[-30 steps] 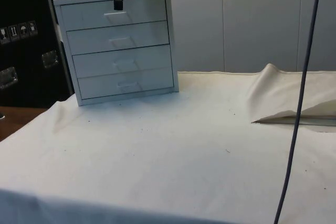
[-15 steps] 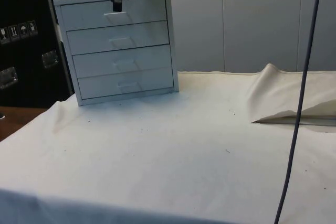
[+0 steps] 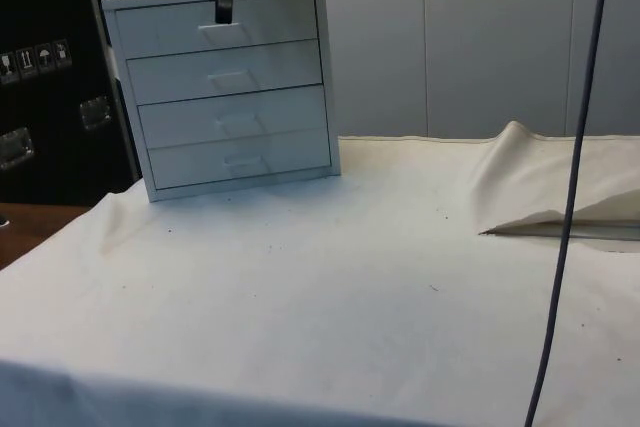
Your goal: Open the drawer, then close it.
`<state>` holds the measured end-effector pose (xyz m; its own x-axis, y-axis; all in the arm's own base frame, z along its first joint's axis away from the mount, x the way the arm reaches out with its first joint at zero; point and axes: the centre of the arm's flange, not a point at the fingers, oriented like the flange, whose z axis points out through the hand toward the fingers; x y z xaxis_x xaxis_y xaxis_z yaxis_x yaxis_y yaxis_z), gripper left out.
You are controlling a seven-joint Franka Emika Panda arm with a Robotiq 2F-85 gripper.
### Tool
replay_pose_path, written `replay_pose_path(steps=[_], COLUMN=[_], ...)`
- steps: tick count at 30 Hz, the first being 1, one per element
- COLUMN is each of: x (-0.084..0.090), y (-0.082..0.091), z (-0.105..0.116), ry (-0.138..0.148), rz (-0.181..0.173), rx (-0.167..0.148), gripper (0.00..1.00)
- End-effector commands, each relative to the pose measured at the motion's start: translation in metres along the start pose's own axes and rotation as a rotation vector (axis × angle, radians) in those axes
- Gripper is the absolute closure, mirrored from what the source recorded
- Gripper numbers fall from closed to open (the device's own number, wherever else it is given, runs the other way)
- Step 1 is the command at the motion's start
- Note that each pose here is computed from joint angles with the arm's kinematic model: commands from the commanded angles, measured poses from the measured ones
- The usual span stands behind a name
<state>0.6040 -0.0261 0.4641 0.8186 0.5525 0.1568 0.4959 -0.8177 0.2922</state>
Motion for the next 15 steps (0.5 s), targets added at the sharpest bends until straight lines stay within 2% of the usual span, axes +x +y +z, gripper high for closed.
replay_pose_path(steps=[1, 7, 8, 9, 15], x=[0.003, 0.009, 0.009, 0.009, 0.008], y=[0.003, 0.006, 0.004, 0.007, 0.01], z=[0.004, 0.015, 0.014, 0.016, 0.019], ry=[-0.015, -0.039, -0.032, -0.042, -0.06], rz=[0.001, 0.018, 0.014, 0.02, 0.04], rx=[-0.019, -0.043, -0.028, -0.044, -0.068], gripper=[0.0, 0.0, 0.0, 0.0, 0.0])
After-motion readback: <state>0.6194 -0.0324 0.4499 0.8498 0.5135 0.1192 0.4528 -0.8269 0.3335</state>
